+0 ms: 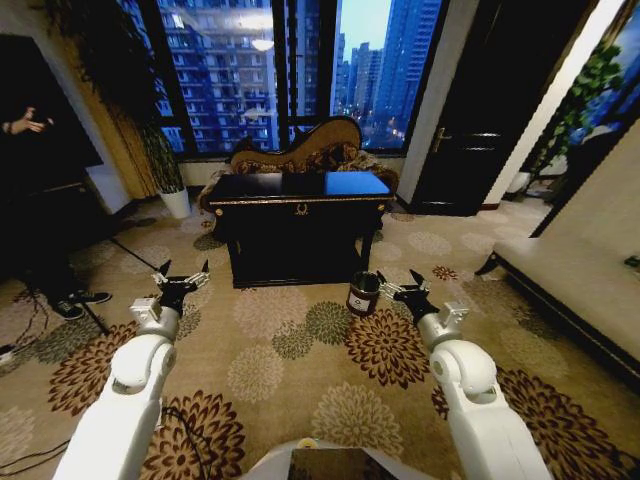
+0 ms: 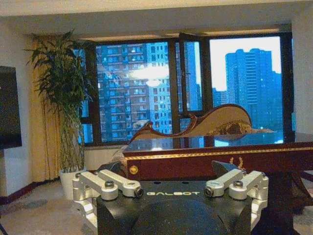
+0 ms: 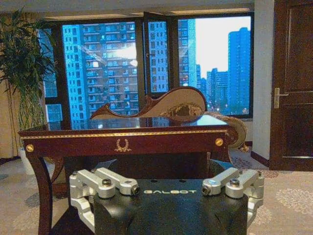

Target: Move to the front of the table and place the trash on the table into the trash bin.

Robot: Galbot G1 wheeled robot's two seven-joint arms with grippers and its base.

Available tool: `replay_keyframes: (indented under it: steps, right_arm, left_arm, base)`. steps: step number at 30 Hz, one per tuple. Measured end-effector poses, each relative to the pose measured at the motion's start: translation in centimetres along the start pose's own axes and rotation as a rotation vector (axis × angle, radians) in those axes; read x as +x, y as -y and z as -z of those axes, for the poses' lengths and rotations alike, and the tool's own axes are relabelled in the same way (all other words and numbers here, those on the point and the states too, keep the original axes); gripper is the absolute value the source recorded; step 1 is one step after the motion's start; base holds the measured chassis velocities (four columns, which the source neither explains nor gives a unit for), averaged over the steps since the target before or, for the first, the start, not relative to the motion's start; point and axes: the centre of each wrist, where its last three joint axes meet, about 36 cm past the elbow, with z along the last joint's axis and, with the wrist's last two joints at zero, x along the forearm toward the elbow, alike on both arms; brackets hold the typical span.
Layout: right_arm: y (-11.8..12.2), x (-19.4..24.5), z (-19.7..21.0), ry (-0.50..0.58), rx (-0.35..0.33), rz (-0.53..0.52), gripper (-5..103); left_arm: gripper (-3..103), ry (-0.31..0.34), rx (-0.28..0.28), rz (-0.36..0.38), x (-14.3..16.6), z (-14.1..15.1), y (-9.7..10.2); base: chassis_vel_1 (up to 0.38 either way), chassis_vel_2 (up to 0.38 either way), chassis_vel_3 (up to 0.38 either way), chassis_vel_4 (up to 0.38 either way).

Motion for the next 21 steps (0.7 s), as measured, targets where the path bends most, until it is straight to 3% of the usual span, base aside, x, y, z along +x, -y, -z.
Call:
replay_keyframes:
  steps: [21]
  right_arm:
    - [-0.4, 0.6, 2.8, 0.039, -0.017, 0.027, 100]
  left_arm:
    - [100, -0.043, 0.031, -0.006, 0.8, 1.8, 1.0]
  base:
    - [0.0, 0.0, 0.0, 0.0]
